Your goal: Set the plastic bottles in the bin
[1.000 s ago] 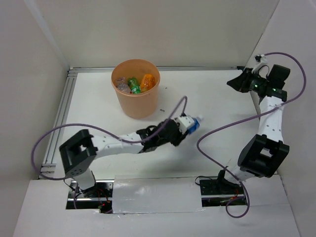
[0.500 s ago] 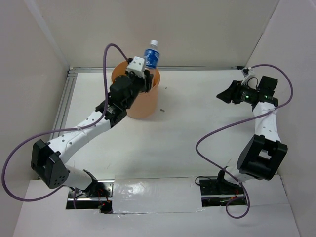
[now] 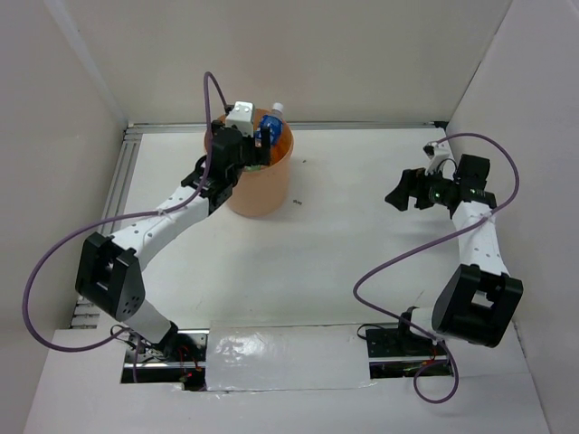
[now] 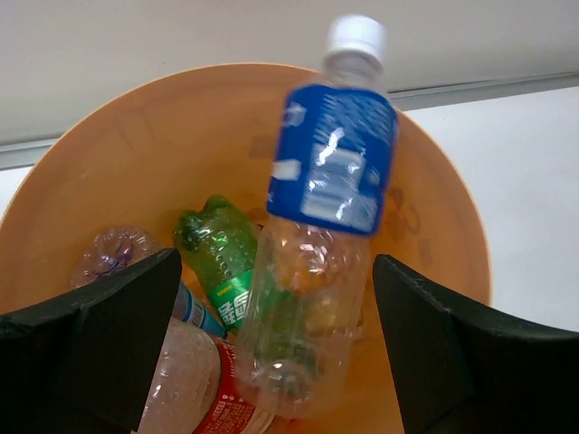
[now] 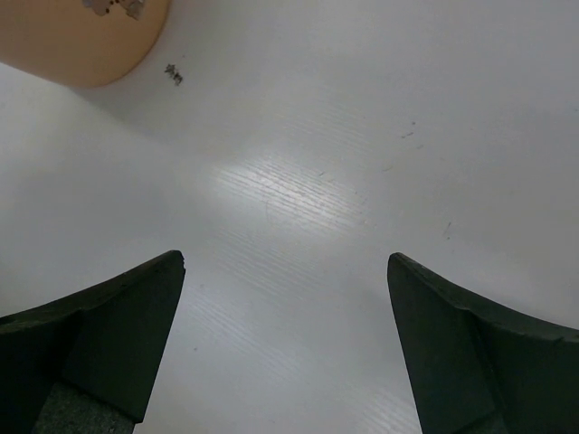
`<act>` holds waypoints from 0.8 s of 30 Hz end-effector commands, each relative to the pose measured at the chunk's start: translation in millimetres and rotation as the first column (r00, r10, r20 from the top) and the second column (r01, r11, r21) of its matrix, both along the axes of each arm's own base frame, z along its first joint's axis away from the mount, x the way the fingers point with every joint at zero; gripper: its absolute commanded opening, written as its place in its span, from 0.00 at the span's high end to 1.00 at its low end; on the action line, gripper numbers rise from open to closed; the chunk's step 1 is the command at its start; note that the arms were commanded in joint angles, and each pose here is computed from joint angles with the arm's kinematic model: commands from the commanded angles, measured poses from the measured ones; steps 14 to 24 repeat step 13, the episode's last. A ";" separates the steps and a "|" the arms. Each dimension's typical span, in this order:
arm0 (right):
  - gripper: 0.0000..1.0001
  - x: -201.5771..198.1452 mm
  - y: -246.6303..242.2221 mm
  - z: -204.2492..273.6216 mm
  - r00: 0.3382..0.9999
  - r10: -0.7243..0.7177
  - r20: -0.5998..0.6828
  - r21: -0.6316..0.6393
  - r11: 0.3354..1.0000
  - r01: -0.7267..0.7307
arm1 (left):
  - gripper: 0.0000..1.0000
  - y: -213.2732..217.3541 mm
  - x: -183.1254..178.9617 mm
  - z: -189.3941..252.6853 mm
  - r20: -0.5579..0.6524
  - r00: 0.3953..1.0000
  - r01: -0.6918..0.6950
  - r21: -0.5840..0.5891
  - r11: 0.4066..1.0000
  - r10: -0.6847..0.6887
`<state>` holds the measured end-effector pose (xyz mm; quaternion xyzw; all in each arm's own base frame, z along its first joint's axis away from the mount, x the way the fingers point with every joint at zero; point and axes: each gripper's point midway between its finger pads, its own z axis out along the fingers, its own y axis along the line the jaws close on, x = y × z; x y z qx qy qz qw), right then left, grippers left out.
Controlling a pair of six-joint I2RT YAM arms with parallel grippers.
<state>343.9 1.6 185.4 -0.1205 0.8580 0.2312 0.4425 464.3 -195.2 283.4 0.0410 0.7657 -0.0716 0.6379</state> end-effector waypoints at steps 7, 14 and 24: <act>0.00 6.5 -30.7 1.3 0.975 -0.222 -0.005 -0.112 0.969 0.220 | 0.01 0.0 -58.7 96.1 0.217 0.973 0.095 -0.042 0.995 -0.084; 0.00 6.0 -48.6 2.0 0.950 -0.300 0.084 -0.183 0.933 0.311 | 0.01 -26.1 -134.8 71.2 0.212 0.924 0.327 -0.012 0.945 -0.318; 0.00 6.0 -48.6 2.0 0.950 -0.300 0.084 -0.183 0.933 0.311 | 0.01 -26.1 -134.8 71.2 0.212 0.924 0.327 -0.012 0.945 -0.318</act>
